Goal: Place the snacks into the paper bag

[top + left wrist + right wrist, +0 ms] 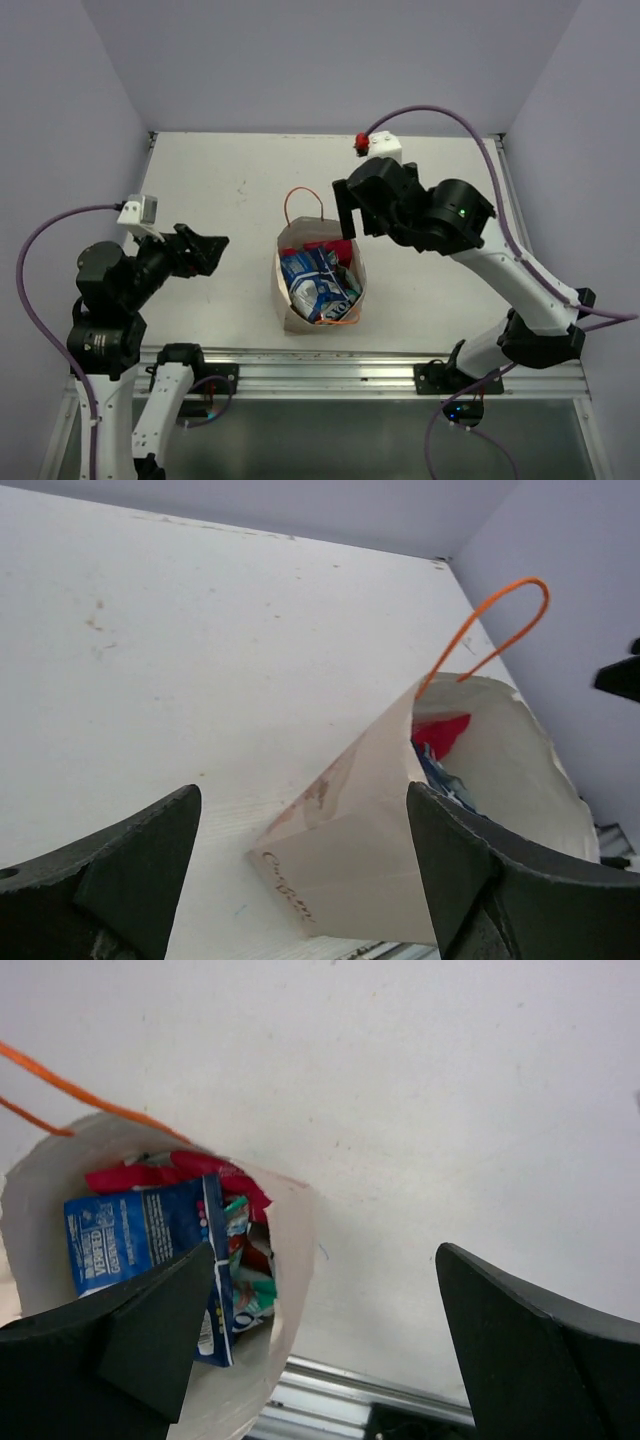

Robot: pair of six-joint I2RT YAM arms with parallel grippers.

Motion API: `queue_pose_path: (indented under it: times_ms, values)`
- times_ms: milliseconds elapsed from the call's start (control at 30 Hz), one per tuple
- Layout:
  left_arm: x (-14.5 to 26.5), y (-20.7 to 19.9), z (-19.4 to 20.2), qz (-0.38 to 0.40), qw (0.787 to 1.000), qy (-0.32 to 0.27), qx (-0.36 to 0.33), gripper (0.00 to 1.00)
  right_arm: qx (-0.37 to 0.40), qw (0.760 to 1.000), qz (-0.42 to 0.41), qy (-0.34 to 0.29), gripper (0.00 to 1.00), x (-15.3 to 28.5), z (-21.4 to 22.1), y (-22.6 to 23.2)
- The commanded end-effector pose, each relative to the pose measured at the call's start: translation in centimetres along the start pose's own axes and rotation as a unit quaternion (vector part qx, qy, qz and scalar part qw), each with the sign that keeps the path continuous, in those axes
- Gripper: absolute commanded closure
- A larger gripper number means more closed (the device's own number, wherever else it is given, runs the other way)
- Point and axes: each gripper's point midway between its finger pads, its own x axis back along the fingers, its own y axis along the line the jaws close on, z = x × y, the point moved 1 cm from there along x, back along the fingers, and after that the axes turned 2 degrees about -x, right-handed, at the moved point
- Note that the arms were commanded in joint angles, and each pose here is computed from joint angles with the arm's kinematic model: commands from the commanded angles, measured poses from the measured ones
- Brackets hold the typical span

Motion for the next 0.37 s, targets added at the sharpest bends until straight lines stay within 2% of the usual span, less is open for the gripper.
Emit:
queue_pose_path:
  times_ms: [0,33,100,133,167,333]
  values:
    - [0.5,3.7,-1.5,-0.128,0.991,-0.003,-0.036,0.12,-0.058,0.990,0.085,-0.092,0.03,3.7,-3.3,-5.5]
    - [0.4,4.5,-2.4,-0.160,0.986,-0.004,-0.042,0.12,-0.049,0.988,0.119,-0.080,0.04,3.7,-2.5,-6.7]
    - [0.3,5.1,-2.7,-0.181,0.982,0.006,-0.047,0.12,-0.059,0.979,0.170,-0.091,0.05,4.2,-2.6,-8.5]
    - [0.0,5.2,-3.1,-0.187,0.981,0.010,-0.053,0.12,-0.041,0.978,0.186,-0.081,0.04,4.0,-2.2,-9.0]
    - [-0.1,5.2,-3.3,-0.190,0.980,0.010,-0.054,0.12,-0.031,0.979,0.190,-0.065,0.01,3.5,-1.4,-9.2]
    - [-0.7,5.1,-4.0,-0.187,0.981,0.007,-0.057,0.12,-0.057,0.969,0.236,-0.035,0.01,1.9,0.8,-11.4]
